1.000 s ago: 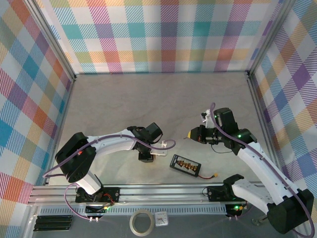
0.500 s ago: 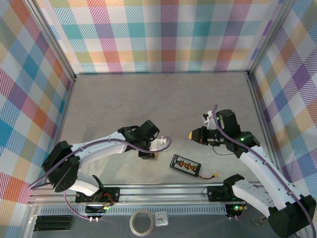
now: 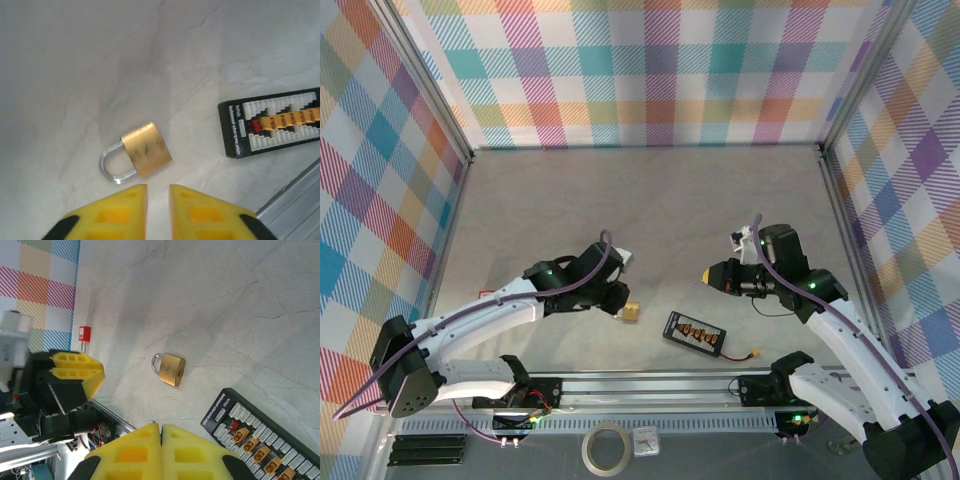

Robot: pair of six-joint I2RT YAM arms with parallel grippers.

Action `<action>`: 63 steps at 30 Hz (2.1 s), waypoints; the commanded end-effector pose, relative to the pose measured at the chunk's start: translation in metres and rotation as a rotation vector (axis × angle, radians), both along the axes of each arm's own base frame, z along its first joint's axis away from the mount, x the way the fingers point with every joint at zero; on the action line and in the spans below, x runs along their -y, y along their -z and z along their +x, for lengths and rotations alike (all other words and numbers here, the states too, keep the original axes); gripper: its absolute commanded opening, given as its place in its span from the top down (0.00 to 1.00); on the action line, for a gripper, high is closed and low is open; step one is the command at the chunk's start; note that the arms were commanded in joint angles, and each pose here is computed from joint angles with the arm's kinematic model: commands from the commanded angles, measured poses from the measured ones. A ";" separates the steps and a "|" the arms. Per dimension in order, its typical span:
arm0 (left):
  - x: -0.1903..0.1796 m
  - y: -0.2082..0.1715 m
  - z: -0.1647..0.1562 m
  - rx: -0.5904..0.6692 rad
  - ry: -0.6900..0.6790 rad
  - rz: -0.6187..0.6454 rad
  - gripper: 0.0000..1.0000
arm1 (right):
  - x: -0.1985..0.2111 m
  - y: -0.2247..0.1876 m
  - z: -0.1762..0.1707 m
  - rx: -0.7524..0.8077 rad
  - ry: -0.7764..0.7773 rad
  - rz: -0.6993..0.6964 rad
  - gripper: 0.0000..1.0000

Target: Unlock with the key

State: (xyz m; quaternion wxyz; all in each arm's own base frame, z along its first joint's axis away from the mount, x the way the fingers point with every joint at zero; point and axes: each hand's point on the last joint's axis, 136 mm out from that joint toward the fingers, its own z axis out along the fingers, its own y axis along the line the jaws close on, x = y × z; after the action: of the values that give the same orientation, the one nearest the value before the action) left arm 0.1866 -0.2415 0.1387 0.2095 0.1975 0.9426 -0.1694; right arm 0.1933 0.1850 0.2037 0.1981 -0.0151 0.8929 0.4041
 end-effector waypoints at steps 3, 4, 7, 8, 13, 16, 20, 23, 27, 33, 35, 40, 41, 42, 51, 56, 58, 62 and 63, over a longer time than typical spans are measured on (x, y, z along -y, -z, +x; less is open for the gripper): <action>-0.035 0.041 -0.033 -0.211 -0.444 0.096 0.89 | -0.002 0.000 -0.005 -0.009 -0.026 0.018 1.00; -0.040 0.047 -0.034 -0.222 -0.478 0.125 0.90 | -0.002 0.000 -0.006 -0.009 -0.027 0.021 1.00; -0.041 0.063 -0.034 -0.249 -0.500 0.197 0.91 | -0.002 0.001 -0.010 -0.010 -0.033 0.021 1.00; -0.040 0.068 -0.033 -0.256 -0.497 0.224 0.91 | -0.001 0.001 -0.011 -0.007 -0.031 0.020 1.00; -0.027 0.091 -0.023 -0.268 -0.468 0.323 0.95 | 0.003 0.003 -0.017 -0.001 -0.026 0.023 1.00; -0.024 0.102 -0.019 -0.275 -0.460 0.385 0.97 | 0.005 0.004 -0.020 0.006 -0.020 0.023 1.00; -0.018 0.106 -0.006 -0.250 -0.466 0.409 0.98 | 0.009 0.003 -0.025 0.024 -0.018 0.017 1.00; -0.018 0.109 0.006 -0.226 -0.460 0.463 0.98 | 0.011 0.003 -0.028 0.030 -0.018 0.012 1.00; -0.016 0.111 0.022 -0.192 -0.455 0.503 0.99 | 0.013 0.004 -0.032 0.034 -0.021 0.006 1.00; -0.012 0.108 0.039 -0.162 -0.448 0.526 0.99 | 0.015 0.004 -0.035 0.044 -0.026 0.007 1.00; -0.008 0.104 0.044 -0.149 -0.446 0.512 0.99 | 0.015 0.006 -0.036 0.042 -0.026 0.007 1.00; -0.002 0.101 0.044 -0.163 -0.440 0.483 0.98 | 0.016 0.009 -0.036 0.037 -0.026 -0.001 1.00; -0.003 0.100 0.043 -0.165 -0.446 0.478 0.98 | 0.016 0.008 -0.036 0.040 -0.025 0.000 1.00; -0.005 0.098 0.041 -0.164 -0.452 0.473 0.98 | 0.016 0.008 -0.036 0.040 -0.026 0.001 1.00; 0.007 0.078 0.035 -0.172 -0.465 0.362 0.92 | 0.014 0.006 -0.034 0.037 -0.023 0.012 1.00; 0.015 0.080 0.028 -0.192 -0.430 0.352 0.59 | 0.014 0.005 -0.035 0.033 -0.019 0.016 1.00; 0.016 0.084 0.027 -0.196 -0.416 0.368 0.48 | 0.014 0.005 -0.035 0.030 -0.021 0.020 1.00; 0.020 0.091 0.028 -0.209 -0.392 0.385 0.39 | 0.014 0.007 -0.037 0.020 -0.020 0.026 1.00; 0.021 0.093 0.028 -0.210 -0.389 0.392 0.38 | 0.014 0.007 -0.038 0.022 -0.019 0.029 1.00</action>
State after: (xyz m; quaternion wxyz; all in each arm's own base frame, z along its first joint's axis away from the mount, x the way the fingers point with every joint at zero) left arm 0.2177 -0.2587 0.0527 0.1102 0.0175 0.9932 0.0318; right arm 0.1594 0.1704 0.1985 0.2106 -0.0280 0.8871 0.4097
